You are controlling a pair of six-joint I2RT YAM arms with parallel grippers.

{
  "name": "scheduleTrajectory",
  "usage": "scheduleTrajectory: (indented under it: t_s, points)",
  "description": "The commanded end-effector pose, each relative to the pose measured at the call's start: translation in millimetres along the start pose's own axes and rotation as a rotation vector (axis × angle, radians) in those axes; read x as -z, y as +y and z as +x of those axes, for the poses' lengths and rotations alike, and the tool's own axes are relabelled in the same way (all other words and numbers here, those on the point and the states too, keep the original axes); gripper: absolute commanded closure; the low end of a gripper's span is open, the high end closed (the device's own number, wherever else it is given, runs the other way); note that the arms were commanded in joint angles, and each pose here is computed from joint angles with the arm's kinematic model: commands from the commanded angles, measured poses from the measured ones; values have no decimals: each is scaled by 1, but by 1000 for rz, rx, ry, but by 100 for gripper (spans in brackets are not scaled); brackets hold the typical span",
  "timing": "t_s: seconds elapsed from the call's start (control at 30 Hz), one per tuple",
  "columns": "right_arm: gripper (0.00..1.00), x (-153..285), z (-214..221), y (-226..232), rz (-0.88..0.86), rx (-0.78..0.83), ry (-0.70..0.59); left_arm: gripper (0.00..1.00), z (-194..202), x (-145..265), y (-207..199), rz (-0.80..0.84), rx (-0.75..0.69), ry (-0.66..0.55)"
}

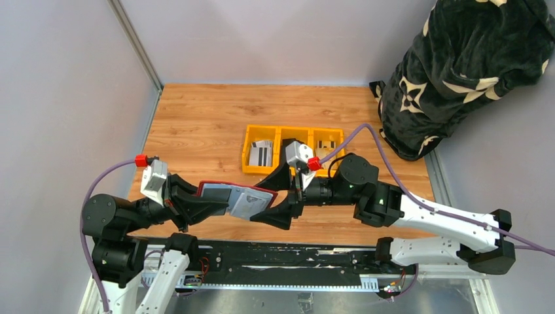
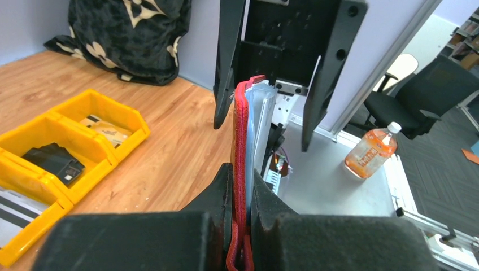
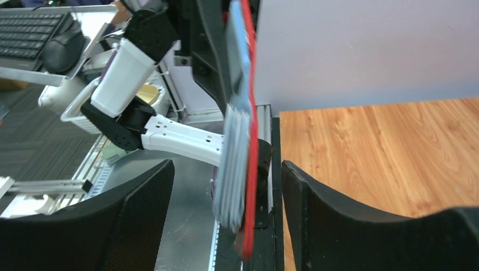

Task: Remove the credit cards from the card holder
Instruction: Remove the credit card from the card holder.

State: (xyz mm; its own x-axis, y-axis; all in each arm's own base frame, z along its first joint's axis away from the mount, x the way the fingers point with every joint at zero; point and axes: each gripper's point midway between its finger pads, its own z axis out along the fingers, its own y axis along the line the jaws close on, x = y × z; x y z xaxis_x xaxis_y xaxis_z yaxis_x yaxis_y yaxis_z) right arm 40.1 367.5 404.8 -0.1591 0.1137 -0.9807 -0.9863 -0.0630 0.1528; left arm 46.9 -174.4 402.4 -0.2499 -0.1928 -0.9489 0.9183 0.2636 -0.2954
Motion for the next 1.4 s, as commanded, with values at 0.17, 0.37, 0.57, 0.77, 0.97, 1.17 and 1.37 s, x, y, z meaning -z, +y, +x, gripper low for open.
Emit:
scheduleTrajectory:
  t_s: [0.17, 0.37, 0.57, 0.77, 0.97, 1.17, 1.37]
  points:
    - [30, -21, -6, 6, -170, 45, 153, 100, 6, 1, -7, 58, 2, 74]
    - [61, -22, 5, 5, -247, -47, 203, 100, 10, 3, -5, 44, -18, 109]
    - [98, -18, 4, 7, -278, -73, 200, 66, 10, 1, -1, 44, 9, 120]
    - [100, -12, -6, 3, -283, -101, 120, 40, 13, -1, -1, 74, 72, 127]
    - [100, -7, -6, 5, -299, -111, 54, 57, 5, -4, -7, 107, 117, 104]
    - [100, -6, -8, 10, -335, -125, 22, 77, 1, -5, -6, 99, 122, 94]
    - [76, -5, -8, 9, -334, -112, 0, 100, -3, -6, -3, 72, 131, 70]
